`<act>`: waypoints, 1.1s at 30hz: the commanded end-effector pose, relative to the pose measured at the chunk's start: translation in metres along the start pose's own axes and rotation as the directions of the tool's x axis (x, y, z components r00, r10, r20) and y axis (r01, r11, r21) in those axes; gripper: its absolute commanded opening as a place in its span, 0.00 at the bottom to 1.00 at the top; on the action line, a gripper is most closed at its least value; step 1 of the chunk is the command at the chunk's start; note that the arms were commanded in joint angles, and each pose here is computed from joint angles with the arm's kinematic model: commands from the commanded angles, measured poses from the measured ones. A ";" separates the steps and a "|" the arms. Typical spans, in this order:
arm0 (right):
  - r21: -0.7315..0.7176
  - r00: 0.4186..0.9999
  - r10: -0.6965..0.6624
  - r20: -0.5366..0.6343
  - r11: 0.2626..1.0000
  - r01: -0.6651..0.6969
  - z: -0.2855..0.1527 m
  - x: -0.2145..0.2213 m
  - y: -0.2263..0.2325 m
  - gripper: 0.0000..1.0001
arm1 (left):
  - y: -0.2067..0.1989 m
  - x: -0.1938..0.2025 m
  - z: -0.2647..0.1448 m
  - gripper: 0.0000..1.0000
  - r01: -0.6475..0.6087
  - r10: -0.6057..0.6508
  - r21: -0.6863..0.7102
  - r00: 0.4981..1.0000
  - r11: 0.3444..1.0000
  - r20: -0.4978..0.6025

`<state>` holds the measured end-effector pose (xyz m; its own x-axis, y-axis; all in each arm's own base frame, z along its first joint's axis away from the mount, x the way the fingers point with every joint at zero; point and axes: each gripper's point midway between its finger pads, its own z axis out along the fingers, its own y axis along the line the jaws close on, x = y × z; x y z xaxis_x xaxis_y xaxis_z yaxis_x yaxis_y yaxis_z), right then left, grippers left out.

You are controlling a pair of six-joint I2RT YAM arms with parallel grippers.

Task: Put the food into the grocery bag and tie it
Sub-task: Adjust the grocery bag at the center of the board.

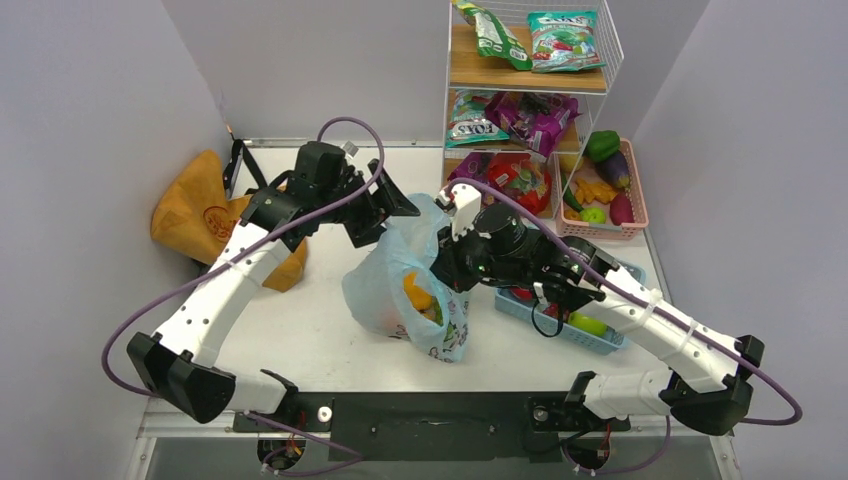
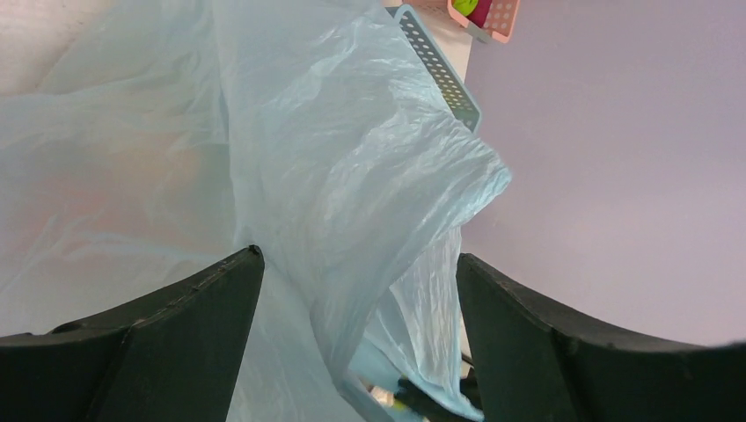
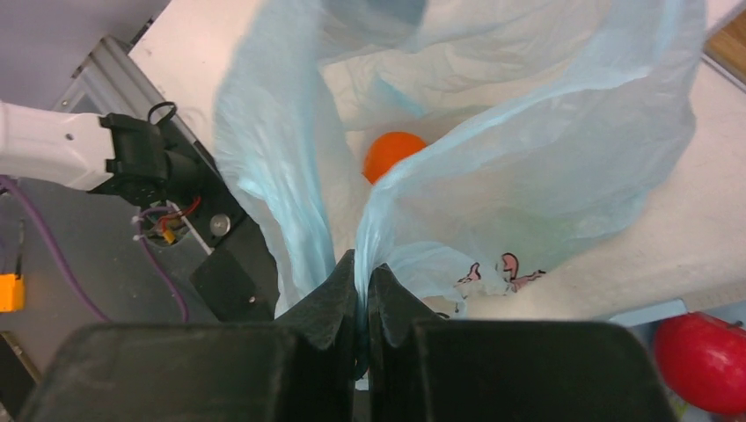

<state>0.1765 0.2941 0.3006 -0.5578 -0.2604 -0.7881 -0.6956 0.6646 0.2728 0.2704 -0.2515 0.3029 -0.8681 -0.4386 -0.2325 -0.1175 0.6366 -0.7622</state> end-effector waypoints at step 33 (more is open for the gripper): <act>0.214 0.998 0.003 -0.063 0.977 0.011 -0.006 0.022 -0.054 0.00 | -0.062 0.034 -0.088 0.79 -0.433 0.444 -0.125 0.893 0.893 0.078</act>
<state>0.1914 0.2804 0.2625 -0.5981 -0.3177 -0.7358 -0.6337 0.7495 0.1915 0.2318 -0.2506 0.3760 -0.8164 -0.2186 -0.5345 0.0849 0.8701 -0.4855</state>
